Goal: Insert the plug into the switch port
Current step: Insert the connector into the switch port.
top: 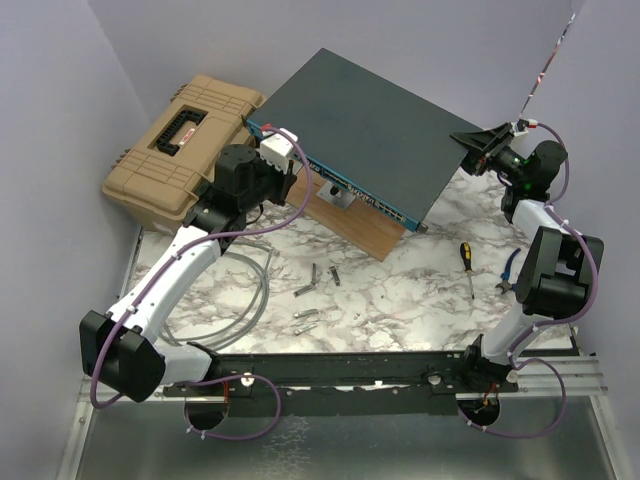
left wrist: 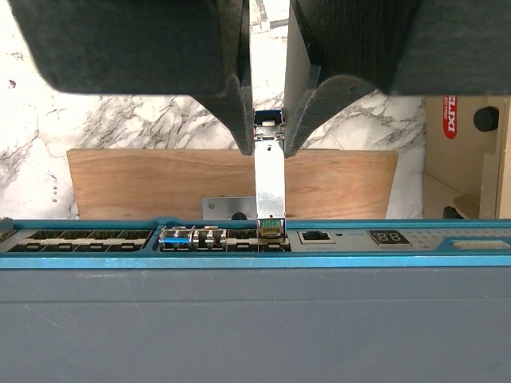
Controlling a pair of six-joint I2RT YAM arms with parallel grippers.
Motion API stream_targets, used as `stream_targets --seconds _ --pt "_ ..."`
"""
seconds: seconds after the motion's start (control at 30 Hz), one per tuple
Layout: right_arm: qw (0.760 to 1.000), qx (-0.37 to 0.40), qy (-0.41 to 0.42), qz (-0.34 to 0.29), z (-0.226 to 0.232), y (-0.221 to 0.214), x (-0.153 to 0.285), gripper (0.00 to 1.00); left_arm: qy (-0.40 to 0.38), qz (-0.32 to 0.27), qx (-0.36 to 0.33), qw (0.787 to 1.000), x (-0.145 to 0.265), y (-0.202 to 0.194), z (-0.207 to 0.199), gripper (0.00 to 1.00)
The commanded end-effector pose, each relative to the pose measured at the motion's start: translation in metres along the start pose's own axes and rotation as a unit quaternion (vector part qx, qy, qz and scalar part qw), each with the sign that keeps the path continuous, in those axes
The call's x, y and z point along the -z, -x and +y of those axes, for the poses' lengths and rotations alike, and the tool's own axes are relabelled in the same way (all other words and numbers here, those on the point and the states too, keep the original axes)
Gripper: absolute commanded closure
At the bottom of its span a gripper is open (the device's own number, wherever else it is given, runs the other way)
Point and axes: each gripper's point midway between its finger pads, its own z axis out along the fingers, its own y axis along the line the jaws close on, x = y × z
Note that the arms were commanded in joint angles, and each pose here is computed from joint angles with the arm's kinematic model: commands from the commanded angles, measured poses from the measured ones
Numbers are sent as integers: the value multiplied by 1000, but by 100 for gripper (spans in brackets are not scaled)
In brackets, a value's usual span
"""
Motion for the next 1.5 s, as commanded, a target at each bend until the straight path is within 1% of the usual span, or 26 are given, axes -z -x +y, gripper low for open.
stream_targets --seconds 0.0,0.5,1.0,1.27,1.47 --pt "999 38 12 18 3 -2 -2 88 -28 -20 1 999 1 18 -13 100" --pt "999 36 13 20 1 -2 -2 88 -40 -15 -6 999 -8 19 -16 100" --pt "999 37 14 23 2 -1 -3 88 -48 -18 -15 999 -22 39 -13 100" --pt "999 35 14 23 1 0 -3 88 -53 -24 -8 998 -30 47 -14 100" --pt "999 35 14 22 1 0 -3 88 -57 -36 -6 998 -35 56 -14 99"
